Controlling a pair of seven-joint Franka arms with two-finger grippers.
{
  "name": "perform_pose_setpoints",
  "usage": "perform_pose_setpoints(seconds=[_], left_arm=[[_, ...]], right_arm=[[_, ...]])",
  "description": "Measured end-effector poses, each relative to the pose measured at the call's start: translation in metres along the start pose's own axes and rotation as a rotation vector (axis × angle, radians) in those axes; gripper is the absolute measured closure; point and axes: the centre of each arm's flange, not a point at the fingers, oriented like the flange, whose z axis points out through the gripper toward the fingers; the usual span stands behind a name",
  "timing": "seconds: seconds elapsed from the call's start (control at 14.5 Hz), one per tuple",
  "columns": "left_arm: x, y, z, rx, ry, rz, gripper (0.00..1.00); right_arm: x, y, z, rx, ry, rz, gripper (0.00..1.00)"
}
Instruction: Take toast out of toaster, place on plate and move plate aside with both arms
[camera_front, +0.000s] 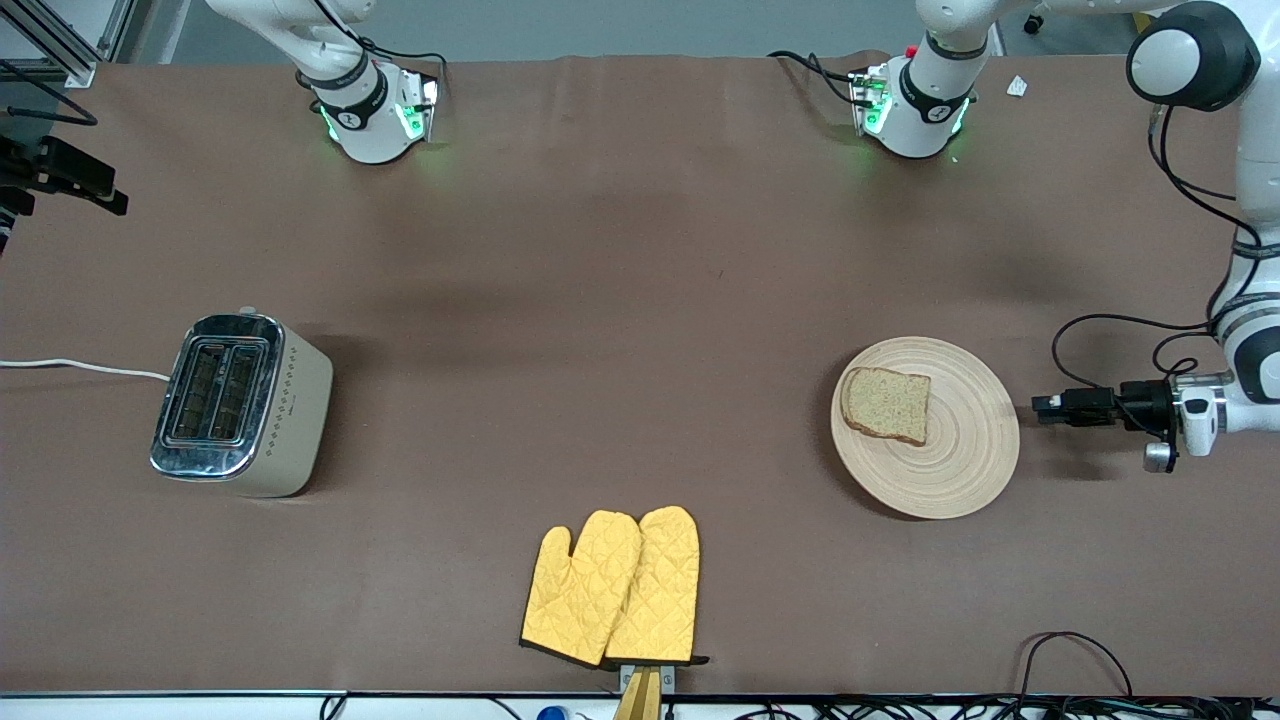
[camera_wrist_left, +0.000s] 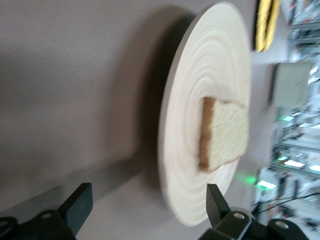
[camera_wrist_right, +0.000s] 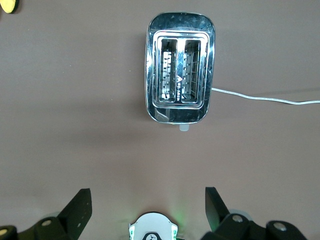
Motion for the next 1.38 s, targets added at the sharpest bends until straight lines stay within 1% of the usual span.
perform_pose_setpoints(seconds=[0.14, 0.28, 0.41, 0.55, 0.69, 0.83, 0.97, 1.1, 1.24, 1.38], left_arm=[[0.008, 0.017, -0.028, 0.118, -0.044, 0.012, 0.0], [0.025, 0.059, -0.057, 0.256, -0.077, 0.035, 0.0], [0.05, 0.134, -0.074, 0.39, -0.092, 0.077, 0.0], [0.066, 0.223, -0.082, 0.518, -0.091, 0.12, 0.0], [0.068, 0.31, -0.086, 0.623, -0.083, 0.163, 0.0], [0.062, 0.387, -0.08, 0.717, -0.082, 0.18, 0.0], [0.046, 0.454, -0.068, 0.776, -0.083, 0.161, 0.0], [0.031, 0.5, -0.066, 0.821, -0.068, 0.176, 0.0], [0.017, 0.521, -0.074, 0.848, -0.061, 0.187, 0.0], [0.009, 0.525, -0.084, 0.859, -0.059, 0.177, 0.0]], right_arm=[[0.0, 0.002, 0.0, 0.0, 0.0, 0.003, 0.0], [0.0, 0.005, 0.0, 0.001, 0.0, 0.01, 0.0], [0.0, 0.006, 0.0, 0.002, 0.0, 0.012, 0.0], [0.0, 0.007, 0.0, 0.002, 0.0, 0.014, 0.0], [-0.001, 0.01, 0.0, 0.002, 0.0, 0.019, 0.0], [-0.001, 0.011, 0.0, 0.003, 0.0, 0.022, 0.0], [-0.001, 0.012, 0.0, 0.003, 0.0, 0.022, 0.0], [-0.001, 0.012, 0.0, 0.003, 0.0, 0.022, 0.0], [-0.001, 0.012, 0.0, 0.003, 0.0, 0.022, 0.0], [-0.001, 0.012, 0.0, 0.003, 0.0, 0.022, 0.0]])
